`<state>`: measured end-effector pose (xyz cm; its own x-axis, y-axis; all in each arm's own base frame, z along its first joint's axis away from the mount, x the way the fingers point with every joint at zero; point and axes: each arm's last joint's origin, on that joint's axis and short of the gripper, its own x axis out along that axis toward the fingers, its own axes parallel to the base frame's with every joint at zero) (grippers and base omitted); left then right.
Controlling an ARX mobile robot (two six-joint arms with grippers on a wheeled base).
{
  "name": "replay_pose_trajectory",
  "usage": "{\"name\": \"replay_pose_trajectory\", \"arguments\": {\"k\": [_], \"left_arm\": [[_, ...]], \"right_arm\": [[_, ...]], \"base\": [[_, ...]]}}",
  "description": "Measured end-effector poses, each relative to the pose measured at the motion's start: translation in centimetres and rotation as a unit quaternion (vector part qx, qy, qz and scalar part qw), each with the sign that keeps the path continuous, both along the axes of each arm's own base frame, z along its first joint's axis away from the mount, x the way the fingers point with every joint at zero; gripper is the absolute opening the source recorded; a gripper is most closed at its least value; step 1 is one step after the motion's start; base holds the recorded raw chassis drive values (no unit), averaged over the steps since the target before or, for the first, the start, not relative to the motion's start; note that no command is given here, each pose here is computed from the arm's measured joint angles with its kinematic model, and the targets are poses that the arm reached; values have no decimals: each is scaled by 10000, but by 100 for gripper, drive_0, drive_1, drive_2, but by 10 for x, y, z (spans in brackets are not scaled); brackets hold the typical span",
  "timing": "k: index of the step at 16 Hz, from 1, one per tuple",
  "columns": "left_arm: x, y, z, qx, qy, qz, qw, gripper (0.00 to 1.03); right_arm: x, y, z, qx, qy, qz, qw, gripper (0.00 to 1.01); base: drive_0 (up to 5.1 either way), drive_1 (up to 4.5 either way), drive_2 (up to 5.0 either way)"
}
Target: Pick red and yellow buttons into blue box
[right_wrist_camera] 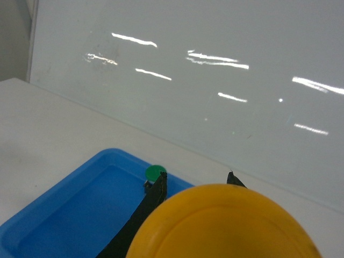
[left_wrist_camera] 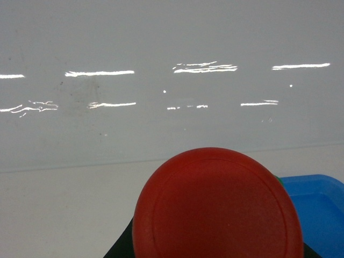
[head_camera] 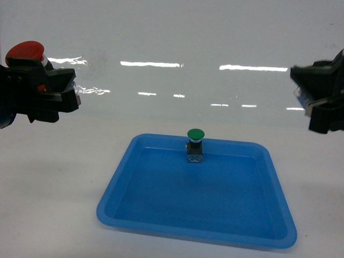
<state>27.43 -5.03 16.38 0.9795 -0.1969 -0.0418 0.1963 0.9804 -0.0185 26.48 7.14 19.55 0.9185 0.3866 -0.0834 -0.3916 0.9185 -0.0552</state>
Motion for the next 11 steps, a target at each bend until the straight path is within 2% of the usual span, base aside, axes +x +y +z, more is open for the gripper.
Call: {"name": "replay_pose_trajectory", "arguments": {"k": [1, 2, 3, 4, 5, 8, 10, 11], "left_arm": [[0, 0, 0, 0, 0, -4, 10000, 25], [0, 0, 0, 0, -2, -2, 10000, 25], [0, 0, 0, 0, 0, 0, 10000, 25], [0, 0, 0, -1, -4, 0, 10000, 25], [0, 0, 0, 0, -2, 2, 10000, 25], [0, 0, 0, -2, -6, -23, 10000, 25], [0, 0, 0, -1, -4, -8, 10000, 25], [0, 1, 0, 0, -2, 13, 10000, 25]], "right_arm": [[-1, -10, 10, -152, -296, -171, 9993, 28], [3, -19, 11, -224, -429, -338, 9983, 28], [22, -42, 0, -443, -254, -844, 9951, 28], [32, -56, -20, -588, 187, -1119, 9918, 28], [31, -56, -23, -597, 243, -1119, 9916, 28], [28, -41, -13, -528, -50, -852, 9950, 28], [28, -37, -13, -498, -12, -755, 9959, 28], [28, -37, -13, -488, -1, -780, 9958, 28]], "base": [[0, 0, 0], [0, 0, 0], [0, 0, 0], [0, 0, 0], [0, 0, 0], [0, 0, 0], [0, 0, 0], [0, 0, 0]]}}
